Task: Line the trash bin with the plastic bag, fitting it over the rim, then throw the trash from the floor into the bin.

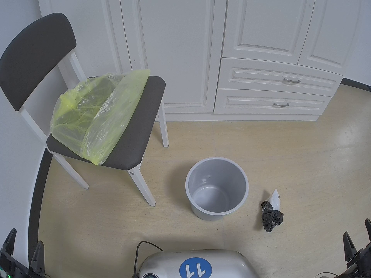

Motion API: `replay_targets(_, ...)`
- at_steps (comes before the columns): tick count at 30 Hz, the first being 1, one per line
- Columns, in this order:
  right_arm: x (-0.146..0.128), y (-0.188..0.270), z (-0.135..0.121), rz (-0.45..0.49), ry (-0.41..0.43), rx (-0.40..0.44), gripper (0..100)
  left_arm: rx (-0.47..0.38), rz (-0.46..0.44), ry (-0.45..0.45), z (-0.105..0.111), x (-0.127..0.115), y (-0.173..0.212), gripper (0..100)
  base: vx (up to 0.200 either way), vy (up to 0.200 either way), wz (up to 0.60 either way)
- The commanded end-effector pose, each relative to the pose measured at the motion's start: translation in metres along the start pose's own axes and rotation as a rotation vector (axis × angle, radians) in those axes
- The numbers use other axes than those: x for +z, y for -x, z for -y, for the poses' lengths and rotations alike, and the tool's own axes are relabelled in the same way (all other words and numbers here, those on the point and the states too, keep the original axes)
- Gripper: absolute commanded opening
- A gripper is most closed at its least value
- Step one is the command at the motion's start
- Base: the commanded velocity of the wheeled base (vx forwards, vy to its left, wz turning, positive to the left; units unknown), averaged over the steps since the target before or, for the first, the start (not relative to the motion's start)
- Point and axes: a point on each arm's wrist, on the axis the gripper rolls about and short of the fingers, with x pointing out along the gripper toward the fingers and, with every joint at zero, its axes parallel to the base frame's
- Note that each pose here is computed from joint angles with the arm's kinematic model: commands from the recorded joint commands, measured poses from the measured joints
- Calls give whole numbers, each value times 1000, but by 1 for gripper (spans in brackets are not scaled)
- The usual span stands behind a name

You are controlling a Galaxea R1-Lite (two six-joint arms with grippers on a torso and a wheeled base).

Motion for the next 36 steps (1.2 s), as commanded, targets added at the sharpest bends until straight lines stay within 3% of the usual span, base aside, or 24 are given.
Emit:
replay_targets(1,-5,0,0,0,25,8,100,2,1,-7,0,-5,0,100,0,0,0)
replay_targets(11,-5,0,0,3,40,20,100,-34,8,-80,1,-4,0,100,0,0,0)
replay_targets(16,-2,0,0,27,-31,-2,100,-25,22,-60,0,-3,0,100,0,0,0)
replay_targets(17,-2,0,0,31,-33,-11,100,-29,52,-43,1,2,1,100,0,0,0)
replay_targets(20,-2,0,0,28,-30,-15,100,-61,264,34,3,36,11,100,0,0,0)
replay_targets(23,2,0,1,54,-28,-20,100,-84,296,-3,4,48,15,100,0,0,0)
replay_targets(24,27,7,0,194,-39,-3,100,-98,276,-68,4,50,17,100,0,0,0)
replay_targets(26,52,15,-1,295,-35,36,100,-94,224,-130,4,46,15,100,0,0,0)
replay_targets(27,56,16,-1,298,-31,51,100,-92,207,-151,4,46,14,100,0,0,0)
replay_targets(32,60,14,-3,224,-17,65,100,-85,99,-250,5,54,1,100,0,0,0)
replay_targets(36,60,14,-4,74,-19,31,100,-79,-3,-272,6,77,-23,100,0,0,0)
